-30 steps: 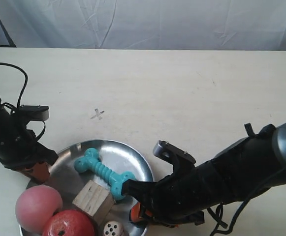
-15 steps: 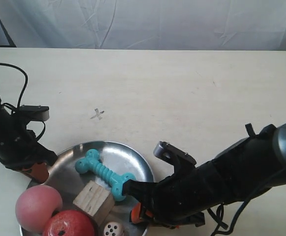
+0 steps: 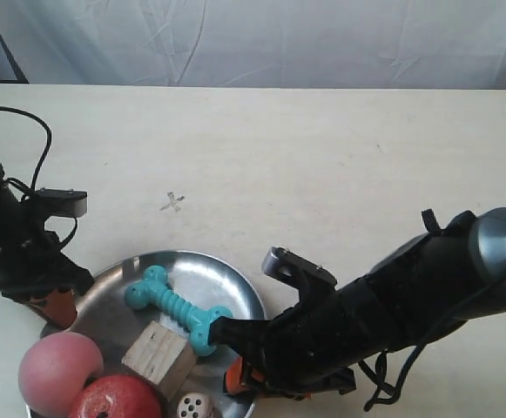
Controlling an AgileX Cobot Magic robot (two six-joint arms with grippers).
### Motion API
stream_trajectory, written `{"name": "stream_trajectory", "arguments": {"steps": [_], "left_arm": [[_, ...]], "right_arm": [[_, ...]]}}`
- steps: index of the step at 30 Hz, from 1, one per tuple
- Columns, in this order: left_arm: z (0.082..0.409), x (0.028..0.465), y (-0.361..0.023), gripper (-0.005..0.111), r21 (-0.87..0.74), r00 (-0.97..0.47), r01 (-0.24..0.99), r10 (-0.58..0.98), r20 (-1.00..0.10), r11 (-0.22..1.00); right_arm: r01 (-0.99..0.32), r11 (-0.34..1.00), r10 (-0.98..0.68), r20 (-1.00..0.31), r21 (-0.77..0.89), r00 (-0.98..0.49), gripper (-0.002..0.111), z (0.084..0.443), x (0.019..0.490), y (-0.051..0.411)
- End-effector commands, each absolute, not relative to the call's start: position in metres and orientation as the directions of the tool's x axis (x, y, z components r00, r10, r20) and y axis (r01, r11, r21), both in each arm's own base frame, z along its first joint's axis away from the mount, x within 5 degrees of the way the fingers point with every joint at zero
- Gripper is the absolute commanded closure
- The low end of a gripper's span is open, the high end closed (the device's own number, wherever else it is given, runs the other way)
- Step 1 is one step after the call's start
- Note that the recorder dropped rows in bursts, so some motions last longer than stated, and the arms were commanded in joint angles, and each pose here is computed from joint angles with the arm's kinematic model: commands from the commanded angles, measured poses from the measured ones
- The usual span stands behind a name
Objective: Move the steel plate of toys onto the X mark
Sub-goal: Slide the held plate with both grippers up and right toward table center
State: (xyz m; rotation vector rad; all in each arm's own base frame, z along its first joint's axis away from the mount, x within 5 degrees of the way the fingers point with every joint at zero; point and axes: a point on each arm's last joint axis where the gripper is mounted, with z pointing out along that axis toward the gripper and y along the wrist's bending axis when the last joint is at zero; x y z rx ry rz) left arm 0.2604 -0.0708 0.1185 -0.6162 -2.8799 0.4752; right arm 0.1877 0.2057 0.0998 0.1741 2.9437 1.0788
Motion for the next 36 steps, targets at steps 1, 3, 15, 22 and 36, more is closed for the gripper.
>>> {"name": "stream_trajectory", "arguments": {"steps": [1,3,15,22,36], "left_arm": [[0.137,0.253,-0.096,0.107,-0.535,-0.878,0.232,0.412,0.245,0.813],[0.141,0.258,-0.095,0.107,-0.5,-0.876,0.243,0.409,0.254,0.831],[0.18,0.313,-0.1,0.107,-0.409,-0.896,0.363,0.434,0.091,0.837],[0.21,0.367,-0.104,0.107,-0.297,-0.913,0.402,0.406,-0.051,0.866],[0.164,0.428,-0.114,0.107,-0.279,-0.912,0.405,0.408,-0.05,0.871]], "right_arm": [[0.073,0.679,0.069,0.035,0.73,-0.997,0.109,0.115,0.196,0.225],[0.091,0.67,0.087,0.044,0.737,-0.995,0.109,0.116,0.2,0.222],[0.192,0.456,0.158,0.133,0.869,-0.978,0.109,0.132,0.26,0.203],[0.191,0.4,0.235,0.102,0.896,-0.967,0.109,0.14,0.322,0.209],[0.201,0.614,0.304,0.006,0.764,-0.953,0.109,0.119,0.406,0.177]]}}
